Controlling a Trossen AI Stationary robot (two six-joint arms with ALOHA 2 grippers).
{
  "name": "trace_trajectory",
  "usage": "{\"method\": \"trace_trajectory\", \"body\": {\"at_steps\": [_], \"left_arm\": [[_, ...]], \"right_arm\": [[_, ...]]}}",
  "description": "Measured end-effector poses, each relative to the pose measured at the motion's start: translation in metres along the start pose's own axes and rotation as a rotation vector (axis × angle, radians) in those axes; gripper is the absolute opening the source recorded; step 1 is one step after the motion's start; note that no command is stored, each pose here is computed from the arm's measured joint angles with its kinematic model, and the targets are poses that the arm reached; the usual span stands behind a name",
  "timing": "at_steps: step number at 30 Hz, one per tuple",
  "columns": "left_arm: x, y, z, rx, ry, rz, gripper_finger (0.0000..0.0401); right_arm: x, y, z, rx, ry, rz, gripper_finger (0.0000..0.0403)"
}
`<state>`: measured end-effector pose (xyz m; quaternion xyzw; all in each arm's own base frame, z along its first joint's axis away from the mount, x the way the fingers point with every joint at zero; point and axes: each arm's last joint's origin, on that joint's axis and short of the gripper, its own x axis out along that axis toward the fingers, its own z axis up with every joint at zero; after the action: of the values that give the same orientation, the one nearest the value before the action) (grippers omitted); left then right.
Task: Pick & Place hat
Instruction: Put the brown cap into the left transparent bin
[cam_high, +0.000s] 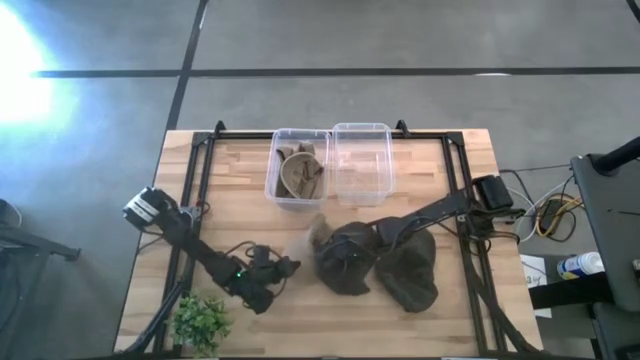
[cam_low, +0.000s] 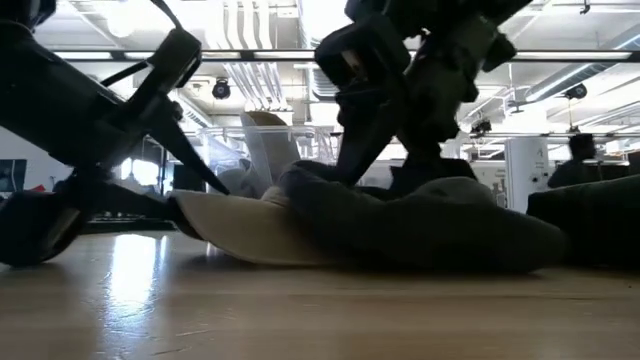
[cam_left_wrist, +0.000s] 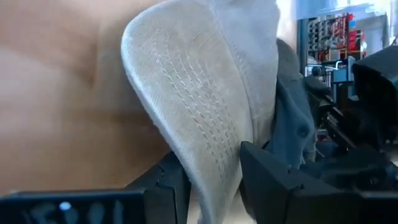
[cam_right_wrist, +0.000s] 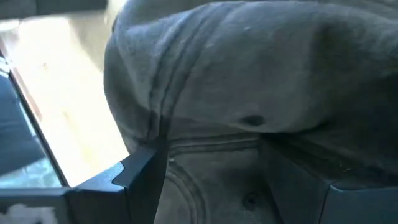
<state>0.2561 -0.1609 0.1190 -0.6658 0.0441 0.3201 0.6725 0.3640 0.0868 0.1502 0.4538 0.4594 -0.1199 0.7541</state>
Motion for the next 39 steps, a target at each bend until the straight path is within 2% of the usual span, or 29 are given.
{"method": "trace_trajectory", "body": {"at_steps": [3,6,12,17,21,25,27,29,32,37,39], "left_arm": [[0.001,-0.001,0.001,0.066,-0.027,-0.01,0.0128],[0.0,-0.004,0.002,0.081,-0.017,-0.01,0.0113],[-0.019,-0.019,0.012,0.133,0.021,-0.009,0.0017],[-0.046,-0.046,0.027,0.251,0.101,-0.038,0.001],[-0.071,-0.077,0.04,0.351,0.141,-0.069,0.0007],[-0.097,-0.113,0.056,0.574,0.052,-0.072,0.0006],[-0.113,-0.138,0.063,0.682,-0.012,-0.127,0.0006],[-0.126,-0.162,0.071,0.778,-0.103,-0.178,0.0006],[-0.14,-0.194,0.085,0.873,-0.274,-0.198,0.0006],[-0.148,-0.23,0.109,1.017,-0.564,-0.091,0.0009],[-0.141,-0.239,0.119,1.067,-0.596,-0.041,0.0009]], "right_arm": [[0.005,0.009,0.006,-0.028,0.018,0.024,0.0247],[0.004,0.015,0.009,-0.064,0.02,0.032,0.0247],[-0.019,0.015,0.01,-0.121,0.03,-0.02,0.0247],[-0.047,0.013,0.009,-0.137,0.023,-0.04,0.0247],[-0.072,0.012,0.007,-0.139,-0.041,-0.071,0.0247],[-0.085,0.006,0.004,-0.132,-0.066,-0.105,0.0247],[-0.088,0.002,0.003,-0.113,-0.092,-0.116,0.0247],[-0.092,0.0,0.002,-0.094,-0.12,-0.116,0.0247],[-0.097,-0.004,0.001,-0.079,-0.157,-0.132,0.0247],[-0.109,-0.003,0.002,-0.072,-0.231,-0.14,0.0247],[-0.112,-0.004,0.002,-0.06,-0.245,-0.16,0.0247]]}}
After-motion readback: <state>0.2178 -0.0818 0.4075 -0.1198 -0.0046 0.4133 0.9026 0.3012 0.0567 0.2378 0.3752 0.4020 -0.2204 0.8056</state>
